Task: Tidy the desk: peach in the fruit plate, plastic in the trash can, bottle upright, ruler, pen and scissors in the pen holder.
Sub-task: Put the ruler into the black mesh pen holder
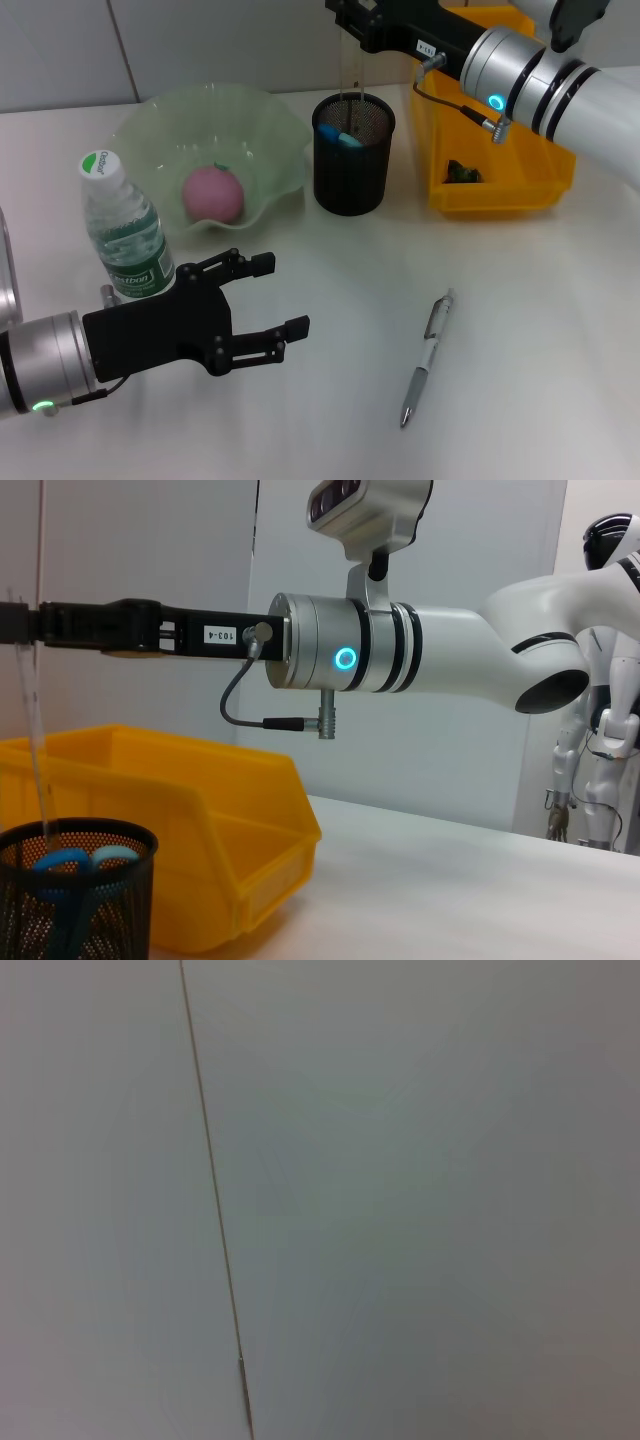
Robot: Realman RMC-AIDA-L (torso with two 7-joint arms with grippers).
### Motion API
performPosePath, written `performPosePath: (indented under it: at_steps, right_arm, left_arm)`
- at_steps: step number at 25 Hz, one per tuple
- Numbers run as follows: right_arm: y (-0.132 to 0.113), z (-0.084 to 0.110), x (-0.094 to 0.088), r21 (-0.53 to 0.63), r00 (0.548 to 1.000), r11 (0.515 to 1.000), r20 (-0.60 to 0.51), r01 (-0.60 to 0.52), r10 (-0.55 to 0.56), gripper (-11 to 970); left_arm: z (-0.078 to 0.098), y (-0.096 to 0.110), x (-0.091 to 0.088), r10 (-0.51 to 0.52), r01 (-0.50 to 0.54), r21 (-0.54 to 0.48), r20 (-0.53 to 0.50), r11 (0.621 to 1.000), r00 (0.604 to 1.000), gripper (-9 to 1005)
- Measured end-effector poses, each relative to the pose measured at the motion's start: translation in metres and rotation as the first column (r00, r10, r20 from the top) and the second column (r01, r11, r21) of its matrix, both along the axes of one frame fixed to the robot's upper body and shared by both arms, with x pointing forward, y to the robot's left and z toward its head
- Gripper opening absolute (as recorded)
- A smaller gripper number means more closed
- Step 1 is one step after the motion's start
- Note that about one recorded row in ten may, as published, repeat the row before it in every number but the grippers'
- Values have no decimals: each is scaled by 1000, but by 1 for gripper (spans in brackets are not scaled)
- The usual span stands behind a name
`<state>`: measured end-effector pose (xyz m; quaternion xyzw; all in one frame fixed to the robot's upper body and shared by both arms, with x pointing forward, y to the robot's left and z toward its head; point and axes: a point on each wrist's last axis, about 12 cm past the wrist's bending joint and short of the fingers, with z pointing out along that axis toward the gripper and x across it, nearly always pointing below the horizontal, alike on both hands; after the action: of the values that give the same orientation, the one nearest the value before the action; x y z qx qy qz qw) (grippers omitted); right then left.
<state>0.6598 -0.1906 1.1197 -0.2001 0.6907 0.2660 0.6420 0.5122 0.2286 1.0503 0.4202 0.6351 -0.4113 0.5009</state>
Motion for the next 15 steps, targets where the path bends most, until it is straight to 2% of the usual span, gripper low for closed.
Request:
performPosePath:
  at_steps: [15]
  right_arm:
    - [-1,-7,-2,-36,1000,999,-13,8,-9,381]
  left_arm:
    - [0,0,-1,-2,2,0,4,1000,1000,862]
